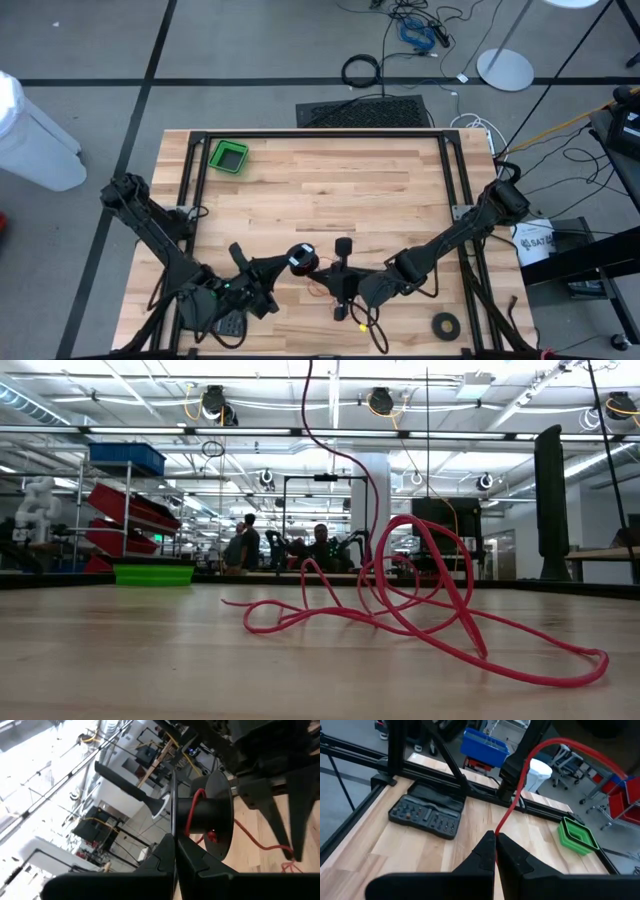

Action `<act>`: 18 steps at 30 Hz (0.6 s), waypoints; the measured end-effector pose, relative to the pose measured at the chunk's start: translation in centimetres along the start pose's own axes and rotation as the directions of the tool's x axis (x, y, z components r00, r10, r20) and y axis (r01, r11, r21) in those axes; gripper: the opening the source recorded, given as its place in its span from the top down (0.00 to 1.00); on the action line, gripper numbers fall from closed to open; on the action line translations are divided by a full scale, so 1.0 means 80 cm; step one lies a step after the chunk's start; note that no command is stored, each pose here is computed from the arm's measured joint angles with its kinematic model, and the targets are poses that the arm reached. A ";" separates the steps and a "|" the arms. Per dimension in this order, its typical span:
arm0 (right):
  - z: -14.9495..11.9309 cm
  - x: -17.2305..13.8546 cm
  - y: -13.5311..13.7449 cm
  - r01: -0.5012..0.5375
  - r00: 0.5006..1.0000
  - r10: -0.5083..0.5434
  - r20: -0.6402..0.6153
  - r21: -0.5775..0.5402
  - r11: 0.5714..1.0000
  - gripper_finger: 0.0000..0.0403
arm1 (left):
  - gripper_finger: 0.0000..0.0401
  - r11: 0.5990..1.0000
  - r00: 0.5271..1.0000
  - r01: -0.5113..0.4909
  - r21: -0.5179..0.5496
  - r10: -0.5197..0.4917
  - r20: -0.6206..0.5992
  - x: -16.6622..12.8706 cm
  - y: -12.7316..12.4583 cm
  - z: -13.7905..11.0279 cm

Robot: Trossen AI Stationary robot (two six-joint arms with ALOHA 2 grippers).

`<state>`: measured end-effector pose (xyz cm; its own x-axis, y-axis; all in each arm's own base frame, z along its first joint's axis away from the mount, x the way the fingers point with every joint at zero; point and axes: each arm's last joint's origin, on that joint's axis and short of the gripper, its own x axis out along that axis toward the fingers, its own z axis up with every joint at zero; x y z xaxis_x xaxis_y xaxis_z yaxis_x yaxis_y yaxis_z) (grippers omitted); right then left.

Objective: Coil cords
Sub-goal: Uncoil the red wire from the spool

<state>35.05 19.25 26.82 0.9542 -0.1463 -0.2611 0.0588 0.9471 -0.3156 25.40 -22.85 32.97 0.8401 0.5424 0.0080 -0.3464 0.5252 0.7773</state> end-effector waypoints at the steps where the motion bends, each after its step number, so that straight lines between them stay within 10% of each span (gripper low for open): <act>1: 0.000 -0.001 0.001 -0.002 1.000 0.002 0.000 -0.001 1.000 1.00 | 0.99 1.000 1.000 -0.003 -0.006 0.003 -0.004 0.002 0.000 0.000; 18: 0.004 -0.005 0.008 -0.015 1.000 0.015 -0.005 -0.023 1.000 1.00 | 0.99 0.994 1.000 -0.026 -0.107 0.025 -0.009 0.009 0.007 0.002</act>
<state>34.77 20.02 27.00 0.9536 -0.1333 -0.2701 0.0376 0.9424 -0.3323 25.89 -22.23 33.50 0.8273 0.5613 0.0212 -0.4103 0.5781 0.7053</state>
